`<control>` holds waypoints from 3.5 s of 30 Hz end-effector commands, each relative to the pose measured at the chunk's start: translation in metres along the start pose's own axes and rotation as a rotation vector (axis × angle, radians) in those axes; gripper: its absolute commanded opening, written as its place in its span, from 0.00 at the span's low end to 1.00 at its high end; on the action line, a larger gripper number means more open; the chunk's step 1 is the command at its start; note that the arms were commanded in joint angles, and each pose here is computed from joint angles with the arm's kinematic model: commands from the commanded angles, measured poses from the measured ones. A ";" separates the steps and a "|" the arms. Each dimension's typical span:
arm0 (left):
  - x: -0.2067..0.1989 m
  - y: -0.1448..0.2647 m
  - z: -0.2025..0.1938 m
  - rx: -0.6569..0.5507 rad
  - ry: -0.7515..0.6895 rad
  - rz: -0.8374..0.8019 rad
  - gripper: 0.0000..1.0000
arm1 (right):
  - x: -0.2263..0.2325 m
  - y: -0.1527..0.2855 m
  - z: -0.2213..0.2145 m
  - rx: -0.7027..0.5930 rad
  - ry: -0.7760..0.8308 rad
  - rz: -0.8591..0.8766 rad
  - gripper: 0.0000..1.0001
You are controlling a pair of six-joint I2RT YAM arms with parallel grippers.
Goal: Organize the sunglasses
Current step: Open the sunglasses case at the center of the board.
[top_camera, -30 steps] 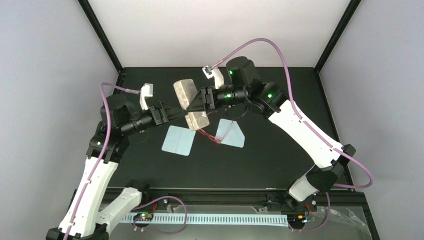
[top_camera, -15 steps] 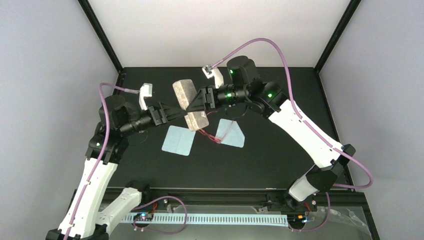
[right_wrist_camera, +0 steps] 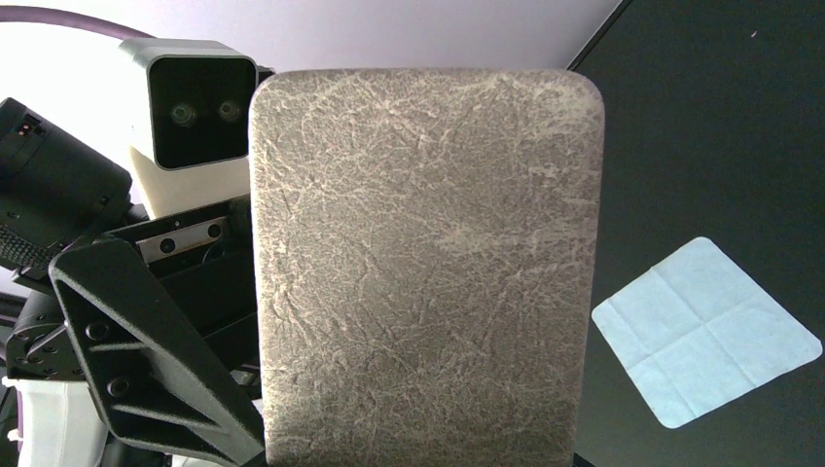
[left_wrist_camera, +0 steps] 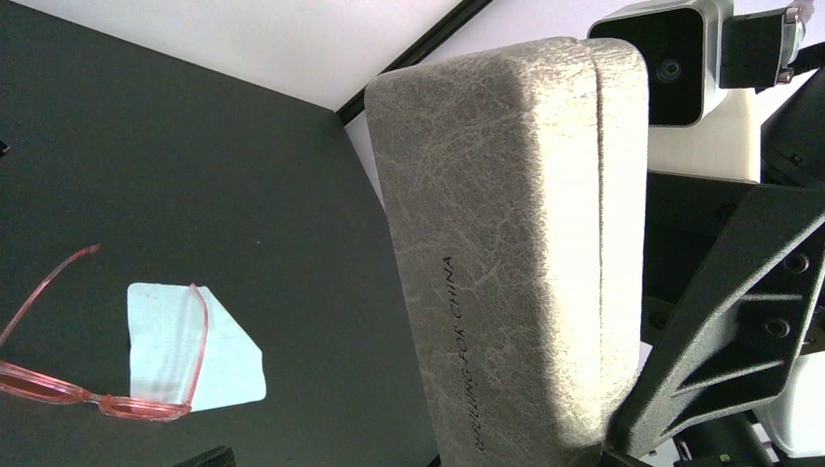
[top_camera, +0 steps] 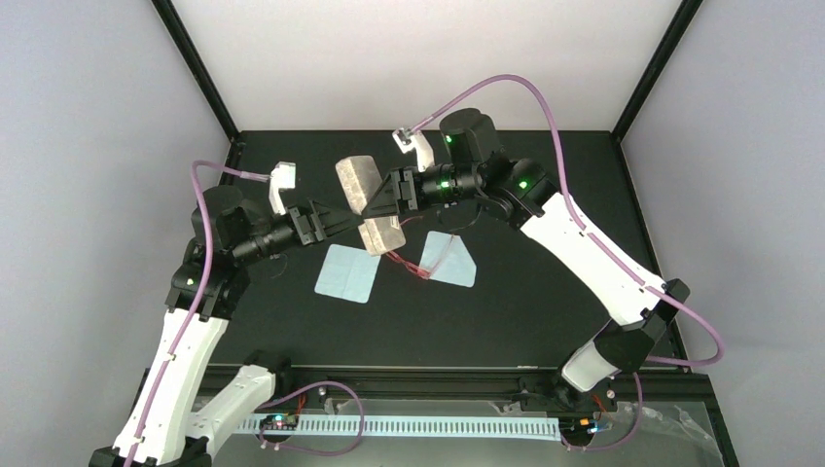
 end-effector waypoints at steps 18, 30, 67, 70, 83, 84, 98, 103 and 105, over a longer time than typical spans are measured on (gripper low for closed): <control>0.037 -0.014 -0.020 0.098 0.049 0.207 0.91 | 0.021 0.009 0.000 -0.010 0.042 0.087 0.19; 0.050 -0.014 -0.026 0.128 0.067 0.303 0.90 | 0.029 0.019 -0.001 -0.021 0.048 0.113 0.17; 0.069 -0.018 -0.034 0.183 0.073 0.421 0.89 | 0.042 0.035 0.000 -0.031 0.010 0.163 0.13; 0.069 -0.019 -0.034 0.185 0.076 0.421 0.89 | 0.040 0.035 0.001 -0.042 0.010 0.136 0.13; 0.027 0.012 -0.014 0.043 -0.010 0.352 0.95 | 0.020 0.034 0.008 -0.100 -0.008 -0.051 0.13; 0.021 0.016 -0.012 0.009 -0.021 0.337 0.97 | 0.019 0.034 0.008 -0.101 -0.006 -0.058 0.13; -0.003 0.002 0.016 -0.041 -0.015 0.098 0.91 | 0.024 0.020 0.005 0.017 0.004 0.075 0.13; 0.007 -0.007 0.019 -0.027 -0.005 0.130 0.68 | 0.019 0.015 0.005 0.031 -0.007 0.064 0.13; 0.013 -0.010 0.016 -0.011 0.008 0.158 0.57 | 0.018 0.015 0.005 0.028 -0.008 0.060 0.13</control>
Point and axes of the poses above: each gripper's point midway between its finger pads, its own y axis back along the fingers, its own x axis along the line the jaws close on, z = x × y, the point moved 9 cm from there along y, back along the fingers, and after that the axes turned 13 degrees about -y, right-handed, at the moved point
